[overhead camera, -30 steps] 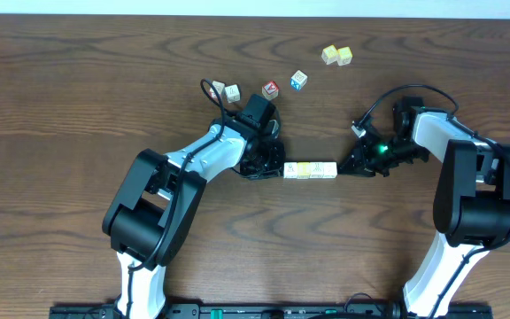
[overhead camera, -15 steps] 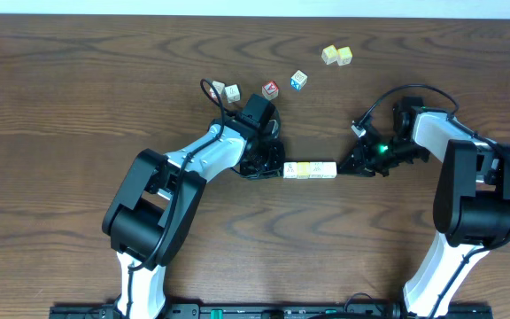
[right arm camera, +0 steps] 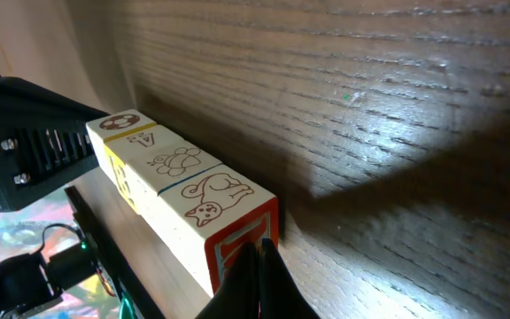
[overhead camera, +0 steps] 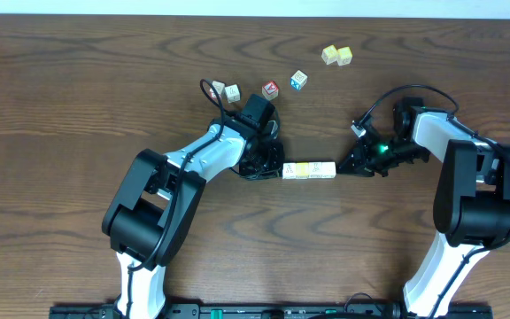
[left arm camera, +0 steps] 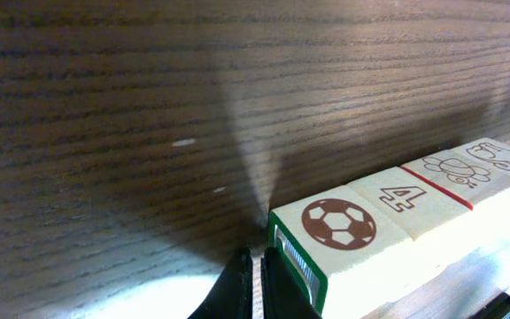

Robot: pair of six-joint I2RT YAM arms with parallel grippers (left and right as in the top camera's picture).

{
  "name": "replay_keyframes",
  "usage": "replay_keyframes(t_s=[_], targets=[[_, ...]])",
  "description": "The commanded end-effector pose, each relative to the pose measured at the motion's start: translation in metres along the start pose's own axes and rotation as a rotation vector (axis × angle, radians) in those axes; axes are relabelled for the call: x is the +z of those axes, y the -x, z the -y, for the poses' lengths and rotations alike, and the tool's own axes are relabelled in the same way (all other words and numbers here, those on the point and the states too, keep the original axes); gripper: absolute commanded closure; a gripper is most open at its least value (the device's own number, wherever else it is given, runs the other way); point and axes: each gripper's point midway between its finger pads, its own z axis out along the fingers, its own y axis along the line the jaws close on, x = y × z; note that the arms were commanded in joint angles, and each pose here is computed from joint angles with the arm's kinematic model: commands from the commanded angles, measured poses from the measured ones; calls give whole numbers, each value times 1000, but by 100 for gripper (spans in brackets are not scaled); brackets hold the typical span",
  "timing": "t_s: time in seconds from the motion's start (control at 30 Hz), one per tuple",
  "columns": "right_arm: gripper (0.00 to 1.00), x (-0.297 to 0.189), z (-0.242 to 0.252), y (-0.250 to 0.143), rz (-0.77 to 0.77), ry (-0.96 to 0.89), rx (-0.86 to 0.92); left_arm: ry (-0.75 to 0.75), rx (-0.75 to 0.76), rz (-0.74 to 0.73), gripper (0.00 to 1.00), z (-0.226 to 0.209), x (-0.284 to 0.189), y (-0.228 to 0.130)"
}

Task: Lift 4 blocks
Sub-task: 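Squeeze the block row between both grippers from each end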

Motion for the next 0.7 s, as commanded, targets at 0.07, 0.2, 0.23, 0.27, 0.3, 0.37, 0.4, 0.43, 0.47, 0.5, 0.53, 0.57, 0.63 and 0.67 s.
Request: replay_keyframes(t_s=[0.07, 0.2, 0.23, 0.27, 0.3, 0.37, 0.4, 0.43, 0.47, 0.5, 0.53, 0.57, 0.63, 0.67], targets=[[99, 2, -15, -1, 1, 81, 18, -27, 42, 30, 93, 13, -16, 1], [99, 1, -20, 0, 8, 108, 15, -29, 44, 34, 93, 15, -18, 1], [99, 1, -20, 0, 8, 108, 16, -29, 44, 33, 93, 15, -18, 0], [99, 1, -20, 0, 7, 108, 17, -28, 43, 31, 93, 15, -18, 0], [99, 1, -20, 0, 6, 109, 18, -28, 42, 31, 93, 15, -18, 0], [99, 1, -22, 0, 8, 118, 18, -28, 42, 30, 93, 14, -18, 0], [99, 1, -23, 1, 9, 126, 17, -28, 42, 30, 93, 14, -18, 0], [99, 0, -25, 1, 11, 138, 17, -28, 42, 30, 93, 14, -18, 0], [99, 0, -27, 1, 12, 147, 17, -28, 42, 30, 93, 14, -18, 0], [99, 0, -28, 1, 14, 158, 18, -28, 42, 30, 93, 14, -18, 0], [99, 0, -29, 2, 15, 161, 18, -28, 42, 30, 93, 14, -18, 0], [99, 0, -29, 2, 15, 161, 18, -28, 42, 30, 93, 14, -18, 0], [99, 0, -29, 1, 14, 160, 18, -27, 41, 29, 93, 14, -18, -1], [99, 0, -29, 1, 13, 161, 20, -26, 41, 28, 93, 14, -18, -1]])
